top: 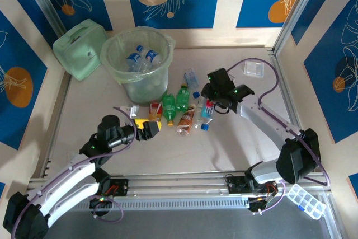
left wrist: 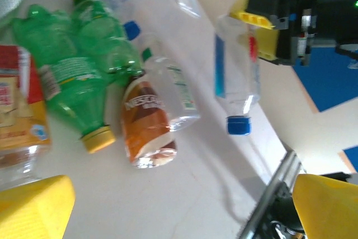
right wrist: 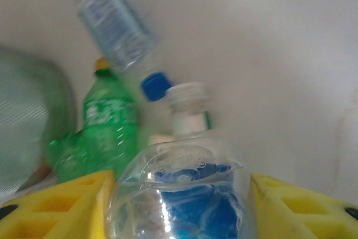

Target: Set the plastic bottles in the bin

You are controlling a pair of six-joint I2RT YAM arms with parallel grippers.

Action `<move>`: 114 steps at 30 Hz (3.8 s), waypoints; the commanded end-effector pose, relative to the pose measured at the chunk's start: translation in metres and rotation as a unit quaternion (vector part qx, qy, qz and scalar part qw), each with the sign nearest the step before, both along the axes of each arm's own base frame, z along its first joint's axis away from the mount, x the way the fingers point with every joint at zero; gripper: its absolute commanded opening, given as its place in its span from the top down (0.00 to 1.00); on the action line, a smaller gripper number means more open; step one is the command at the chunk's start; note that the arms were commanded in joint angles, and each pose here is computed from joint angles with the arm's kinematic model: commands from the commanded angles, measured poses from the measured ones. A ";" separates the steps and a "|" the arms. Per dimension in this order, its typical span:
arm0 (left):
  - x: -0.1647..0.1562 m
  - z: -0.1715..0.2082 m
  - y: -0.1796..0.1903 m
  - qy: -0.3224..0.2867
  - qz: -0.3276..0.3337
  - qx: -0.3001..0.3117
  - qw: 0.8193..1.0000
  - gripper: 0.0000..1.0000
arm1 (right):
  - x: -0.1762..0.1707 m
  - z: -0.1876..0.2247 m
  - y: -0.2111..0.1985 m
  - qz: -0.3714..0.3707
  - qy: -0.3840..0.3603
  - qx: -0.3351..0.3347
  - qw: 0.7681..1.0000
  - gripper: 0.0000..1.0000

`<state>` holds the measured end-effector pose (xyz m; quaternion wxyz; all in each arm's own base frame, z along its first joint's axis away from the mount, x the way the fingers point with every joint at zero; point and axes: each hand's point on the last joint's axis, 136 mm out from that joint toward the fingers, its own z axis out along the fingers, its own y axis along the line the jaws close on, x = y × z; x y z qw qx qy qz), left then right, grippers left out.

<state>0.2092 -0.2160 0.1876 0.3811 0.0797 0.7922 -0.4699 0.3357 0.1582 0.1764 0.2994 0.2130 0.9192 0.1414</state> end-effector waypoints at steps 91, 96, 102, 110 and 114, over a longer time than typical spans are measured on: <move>0.165 0.180 0.036 0.075 0.237 0.170 0.954 0.78 | -0.062 0.062 0.049 0.094 -0.251 0.063 0.961 0.13; 0.210 0.187 0.052 0.118 0.261 0.153 0.946 0.78 | -0.060 0.058 0.052 0.099 -0.250 0.052 0.962 0.13; 0.261 0.157 0.053 0.172 0.254 0.136 0.942 0.76 | -0.057 0.052 0.059 0.104 -0.246 0.032 0.963 0.14; 0.283 0.099 0.044 0.227 0.240 0.154 0.931 0.76 | -0.053 0.049 0.057 0.097 -0.247 0.010 0.964 0.14; 0.287 0.074 0.048 0.243 0.247 0.165 0.924 0.65 | -0.051 0.046 0.058 0.096 -0.242 0.004 0.965 0.14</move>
